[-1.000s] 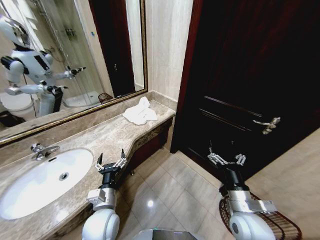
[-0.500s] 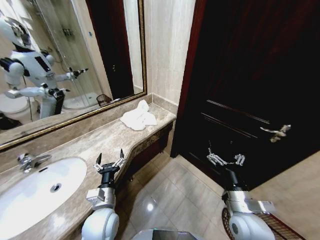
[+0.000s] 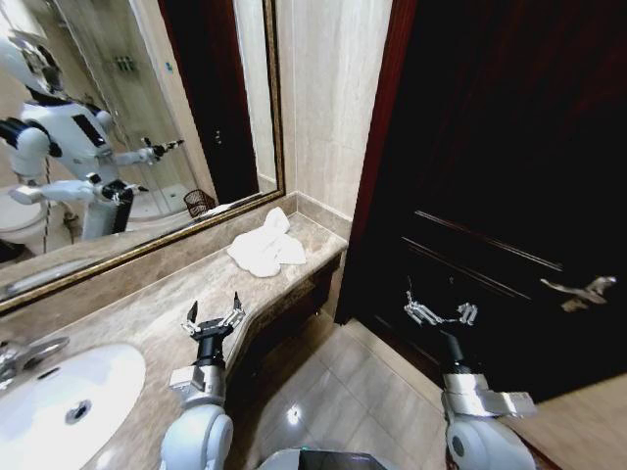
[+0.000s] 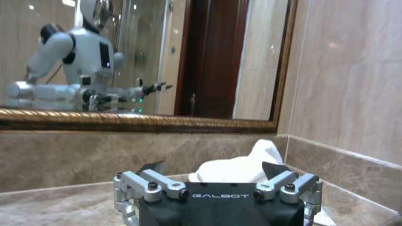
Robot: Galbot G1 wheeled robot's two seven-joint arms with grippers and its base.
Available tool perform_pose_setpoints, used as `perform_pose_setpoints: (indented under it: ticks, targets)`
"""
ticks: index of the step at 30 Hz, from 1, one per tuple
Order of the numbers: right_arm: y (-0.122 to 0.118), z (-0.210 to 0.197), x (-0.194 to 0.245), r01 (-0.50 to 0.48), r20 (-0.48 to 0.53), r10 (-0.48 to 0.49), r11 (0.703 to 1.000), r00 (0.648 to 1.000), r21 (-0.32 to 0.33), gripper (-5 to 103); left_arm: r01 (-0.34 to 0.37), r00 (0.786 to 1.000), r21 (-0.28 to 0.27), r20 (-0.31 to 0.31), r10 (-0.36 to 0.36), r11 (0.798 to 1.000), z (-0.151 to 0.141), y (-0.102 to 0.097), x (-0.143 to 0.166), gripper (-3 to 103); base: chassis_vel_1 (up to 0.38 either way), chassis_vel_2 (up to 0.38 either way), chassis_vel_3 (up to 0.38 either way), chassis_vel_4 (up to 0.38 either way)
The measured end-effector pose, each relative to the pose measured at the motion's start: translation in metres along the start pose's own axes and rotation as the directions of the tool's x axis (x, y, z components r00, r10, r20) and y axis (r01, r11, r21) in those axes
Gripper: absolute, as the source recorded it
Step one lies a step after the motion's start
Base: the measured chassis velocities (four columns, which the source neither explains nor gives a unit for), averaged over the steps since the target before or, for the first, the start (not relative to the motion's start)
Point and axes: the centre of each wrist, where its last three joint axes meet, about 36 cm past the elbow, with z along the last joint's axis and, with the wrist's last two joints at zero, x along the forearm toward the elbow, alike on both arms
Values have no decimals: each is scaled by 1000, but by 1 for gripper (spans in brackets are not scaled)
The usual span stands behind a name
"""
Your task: Discard the used towel into the hamper.
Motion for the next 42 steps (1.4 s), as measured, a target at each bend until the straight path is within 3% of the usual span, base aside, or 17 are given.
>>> perform_pose_setpoints:
  ticks: [3, 8, 15, 22, 24, 27, 33, 34, 42]
  targets:
    - [0, 9, 2, 7, 15, -8, 997, 1000, 73, 100, 25, 999, 13, -41, -24, 1000, 13, -1, -17, 100, -117, 102, 97, -71]
    - [0, 14, 6, 28, -11, -27, 996, 1000, 88, 100, 41, 997, 36, -61, -39, 999, 30, -2, -60, 100, -26, 44, 3, -10]
    - [1, 15, 7, 18, -43, -13, 993, 999, 120, 100, 28, 997, 18, -74, -27, 999, 52, -1, -111, 100, 23, -21, -31, 12]
    - [3, 14, 10, 18, -58, -10, 990, 998, 138, 100, 1, 994, 50, -109, 5, 999, 54, -11, -167, 100, 0, 0, 0, 0]
    - [2, 12, 11, 13, -60, -4, 989, 998, 148, 100, -11, 991, 95, -134, 24, 995, 47, -21, -199, 100, 0, 0, 0, 0]
    - [0, 10, 13, 6, -63, 3, 988, 998, 157, 100, -11, 989, 111, -145, 28, 994, 42, -28, -220, 100, 0, 0, 0, 0]
    - [-3, 8, 13, -1, -61, 11, 986, 998, 167, 100, -4, 978, 94, -207, 24, 996, 38, -43, -252, 100, 0, 0, 0, 0]
    - [-3, 8, 13, -3, -60, 13, 986, 998, 167, 100, -3, 969, 71, -247, 20, 997, 36, -49, -266, 100, 0, 0, 0, 0]
    - [-2, 8, 12, -7, -57, 17, 987, 998, 163, 100, -30, 938, 25, -344, 37, 999, 34, -54, -289, 102, 0, 0, 0, 0]
